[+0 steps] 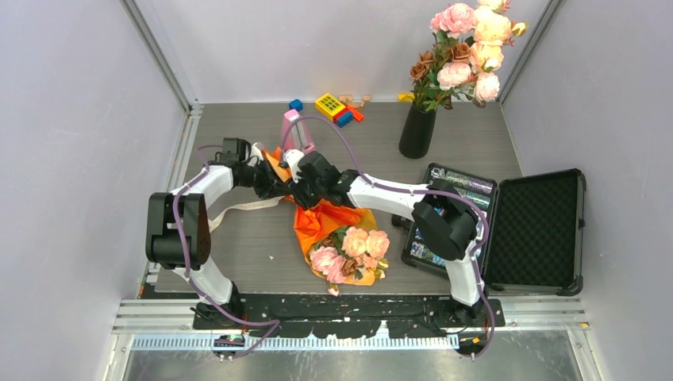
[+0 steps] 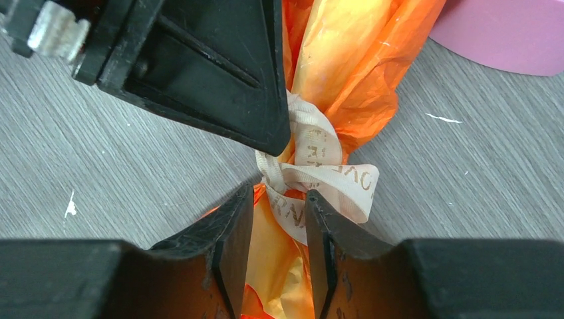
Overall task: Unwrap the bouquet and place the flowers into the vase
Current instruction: Untie the ribbon from the wrapping paper.
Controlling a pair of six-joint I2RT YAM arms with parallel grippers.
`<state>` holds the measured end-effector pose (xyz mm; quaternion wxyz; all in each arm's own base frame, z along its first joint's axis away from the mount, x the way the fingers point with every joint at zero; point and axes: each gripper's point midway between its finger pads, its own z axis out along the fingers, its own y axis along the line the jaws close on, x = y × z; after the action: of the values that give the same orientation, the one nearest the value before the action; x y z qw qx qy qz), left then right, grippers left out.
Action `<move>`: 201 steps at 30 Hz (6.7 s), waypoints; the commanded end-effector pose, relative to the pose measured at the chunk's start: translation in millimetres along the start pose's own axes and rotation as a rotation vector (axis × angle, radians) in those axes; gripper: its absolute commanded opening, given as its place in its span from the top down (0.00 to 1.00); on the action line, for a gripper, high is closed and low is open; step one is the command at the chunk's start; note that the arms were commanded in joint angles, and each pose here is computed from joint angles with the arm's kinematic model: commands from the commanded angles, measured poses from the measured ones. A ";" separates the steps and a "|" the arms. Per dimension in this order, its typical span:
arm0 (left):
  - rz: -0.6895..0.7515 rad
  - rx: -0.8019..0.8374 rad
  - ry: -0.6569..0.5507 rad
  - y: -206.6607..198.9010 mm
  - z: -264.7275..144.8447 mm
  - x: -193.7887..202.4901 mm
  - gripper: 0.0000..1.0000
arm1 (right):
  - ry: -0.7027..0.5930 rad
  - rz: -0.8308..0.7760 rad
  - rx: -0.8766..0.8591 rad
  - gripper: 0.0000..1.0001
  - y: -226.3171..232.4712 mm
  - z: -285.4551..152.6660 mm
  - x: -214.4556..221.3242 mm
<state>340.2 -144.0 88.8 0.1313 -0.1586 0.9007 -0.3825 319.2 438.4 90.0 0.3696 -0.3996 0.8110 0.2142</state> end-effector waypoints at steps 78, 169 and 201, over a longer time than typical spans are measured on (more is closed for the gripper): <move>0.016 0.058 -0.137 -11.3 -41.6 -36.3 1.00 | -0.049 0.093 0.051 0.34 7.2 -6.7 -50.0; 0.017 0.076 -0.134 -14.4 -43.0 -35.1 1.00 | -0.215 0.541 -0.054 0.34 -11.2 -1.6 -70.0; 0.006 0.089 -0.189 -11.9 -60.5 -48.1 1.00 | -0.249 0.550 0.263 0.98 -116.7 -36.6 -58.4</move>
<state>354.2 -98.9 114.0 0.1772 -0.2027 0.8802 -0.3907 406.3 401.1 107.3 0.3893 -0.0943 0.8771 0.2650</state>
